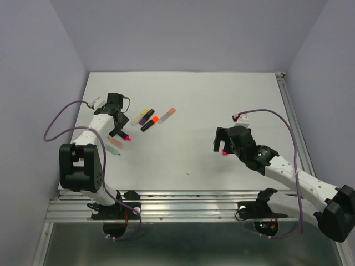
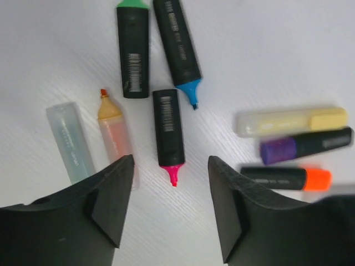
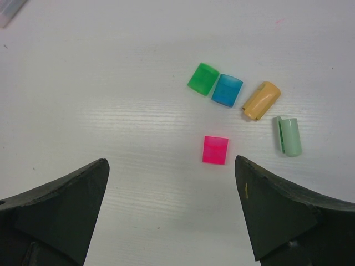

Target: Open the pen caps

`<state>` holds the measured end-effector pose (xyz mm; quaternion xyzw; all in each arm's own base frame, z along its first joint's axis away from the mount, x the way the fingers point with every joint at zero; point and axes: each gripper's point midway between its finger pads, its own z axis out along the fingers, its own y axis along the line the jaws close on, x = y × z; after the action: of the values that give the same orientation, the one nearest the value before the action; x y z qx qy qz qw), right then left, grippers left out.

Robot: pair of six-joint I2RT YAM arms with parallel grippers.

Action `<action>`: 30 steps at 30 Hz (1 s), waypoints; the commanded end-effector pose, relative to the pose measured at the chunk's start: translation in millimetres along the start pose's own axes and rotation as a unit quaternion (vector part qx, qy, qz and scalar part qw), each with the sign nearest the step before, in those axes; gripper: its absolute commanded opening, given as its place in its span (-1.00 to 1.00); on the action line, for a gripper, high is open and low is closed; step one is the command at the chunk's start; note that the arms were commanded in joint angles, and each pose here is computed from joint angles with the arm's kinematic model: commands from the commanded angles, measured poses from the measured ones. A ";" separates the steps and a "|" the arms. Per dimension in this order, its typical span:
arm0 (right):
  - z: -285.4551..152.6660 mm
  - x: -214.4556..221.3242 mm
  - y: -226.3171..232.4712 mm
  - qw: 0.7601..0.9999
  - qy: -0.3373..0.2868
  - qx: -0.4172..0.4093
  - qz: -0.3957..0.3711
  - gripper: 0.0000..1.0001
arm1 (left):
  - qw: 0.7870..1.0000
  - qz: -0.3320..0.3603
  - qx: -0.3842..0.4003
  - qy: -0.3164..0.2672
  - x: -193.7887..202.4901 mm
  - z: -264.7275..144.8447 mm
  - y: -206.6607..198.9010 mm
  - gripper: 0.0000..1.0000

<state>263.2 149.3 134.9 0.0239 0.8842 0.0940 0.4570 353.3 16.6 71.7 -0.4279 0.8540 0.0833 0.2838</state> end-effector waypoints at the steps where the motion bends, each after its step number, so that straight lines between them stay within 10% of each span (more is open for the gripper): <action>1: 1.0 -6.7 0.3 1.000 -0.019 -0.005 0.005 1.00 | 0.985 0.040 0.163 -0.043 -28.1 -57.7 -47.0 0.43; 4: 0.5 -6.4 2.0 1.000 -0.018 -0.010 0.004 1.00 | 0.942 0.127 0.304 -0.061 -20.7 -101.6 -93.3 0.96; 15: -7.7 -8.1 22.9 0.996 -0.025 -0.083 -0.008 1.00 | 0.779 0.386 0.492 -0.044 51.9 -158.0 -199.2 0.98; 23: -8.0 -6.5 26.4 0.995 -0.023 -0.095 -0.017 1.00 | 0.740 0.459 0.492 -0.006 71.6 -127.1 -227.0 0.98; 30: -3.4 -3.3 22.2 0.997 -0.017 -0.079 -0.016 1.00 | 0.759 0.479 0.440 0.023 86.6 -77.1 -231.9 0.98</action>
<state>256.1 170.9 145.0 -0.0282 0.8713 0.1573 0.4640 451.0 -220.0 110.1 0.1900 0.8968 -0.2041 0.3435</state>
